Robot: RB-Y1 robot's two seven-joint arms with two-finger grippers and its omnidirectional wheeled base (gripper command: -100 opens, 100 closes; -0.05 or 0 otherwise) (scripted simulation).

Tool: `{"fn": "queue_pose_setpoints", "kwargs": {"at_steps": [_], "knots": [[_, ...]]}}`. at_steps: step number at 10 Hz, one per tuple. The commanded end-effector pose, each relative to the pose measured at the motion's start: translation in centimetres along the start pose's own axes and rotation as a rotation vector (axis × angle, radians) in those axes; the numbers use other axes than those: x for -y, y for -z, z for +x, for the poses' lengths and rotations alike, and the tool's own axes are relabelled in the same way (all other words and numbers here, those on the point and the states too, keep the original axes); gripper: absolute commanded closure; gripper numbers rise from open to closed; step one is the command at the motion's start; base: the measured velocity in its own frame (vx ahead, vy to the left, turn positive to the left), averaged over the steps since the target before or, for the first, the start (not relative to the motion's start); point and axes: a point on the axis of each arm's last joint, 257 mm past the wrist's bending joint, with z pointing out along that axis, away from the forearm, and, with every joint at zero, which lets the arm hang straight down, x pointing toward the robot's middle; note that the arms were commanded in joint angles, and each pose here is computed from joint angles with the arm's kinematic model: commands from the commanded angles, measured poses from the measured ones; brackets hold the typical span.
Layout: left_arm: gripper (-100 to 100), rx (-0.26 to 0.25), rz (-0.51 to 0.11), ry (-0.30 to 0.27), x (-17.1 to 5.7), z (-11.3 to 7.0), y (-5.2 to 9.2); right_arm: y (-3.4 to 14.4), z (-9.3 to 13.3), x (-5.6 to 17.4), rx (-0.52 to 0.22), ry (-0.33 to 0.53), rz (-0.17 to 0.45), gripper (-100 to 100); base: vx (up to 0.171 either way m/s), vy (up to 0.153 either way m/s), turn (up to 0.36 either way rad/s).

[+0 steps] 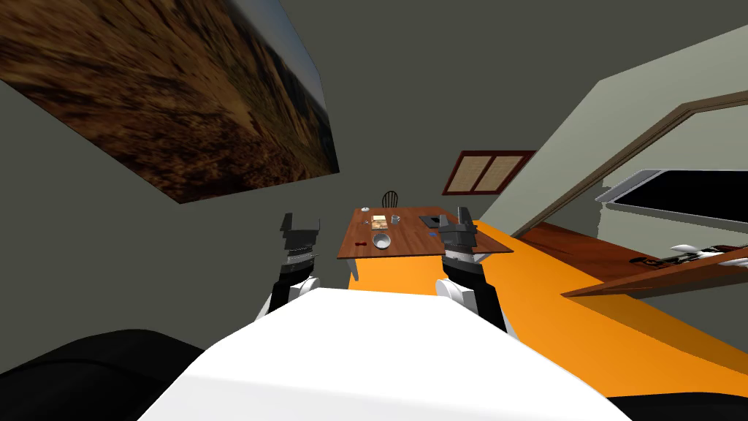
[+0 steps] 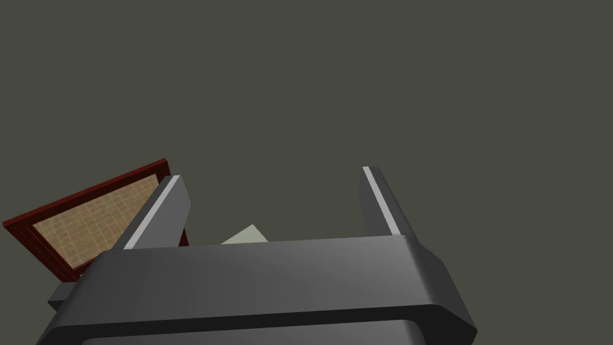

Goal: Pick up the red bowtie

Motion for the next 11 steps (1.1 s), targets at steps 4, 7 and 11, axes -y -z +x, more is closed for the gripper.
{"fn": "queue_pose_setpoints", "kwargs": {"at_steps": [4, 7, 11], "knots": [[-100, -0.043, -0.076, -0.03, -3.1, -0.1, -1.1, 0.0, 0.0, 0.0, 0.0, 0.0, 0.0, 0, -0.029, -0.007, -0.021], [-100, -0.039, -0.147, -0.048, -6.2, -0.9, -2.1, 0.0, 0.0, 0.0, 0.0, 0.0, 0.0, 0, -0.046, -0.01, -0.036], [-100, -0.02, -0.233, -0.063, -10.0, -2.0, -3.2, 0.0, 0.0, 0.0, 0.0, 0.0, 0.0, 0, -0.038, -0.011, -0.038]]}}
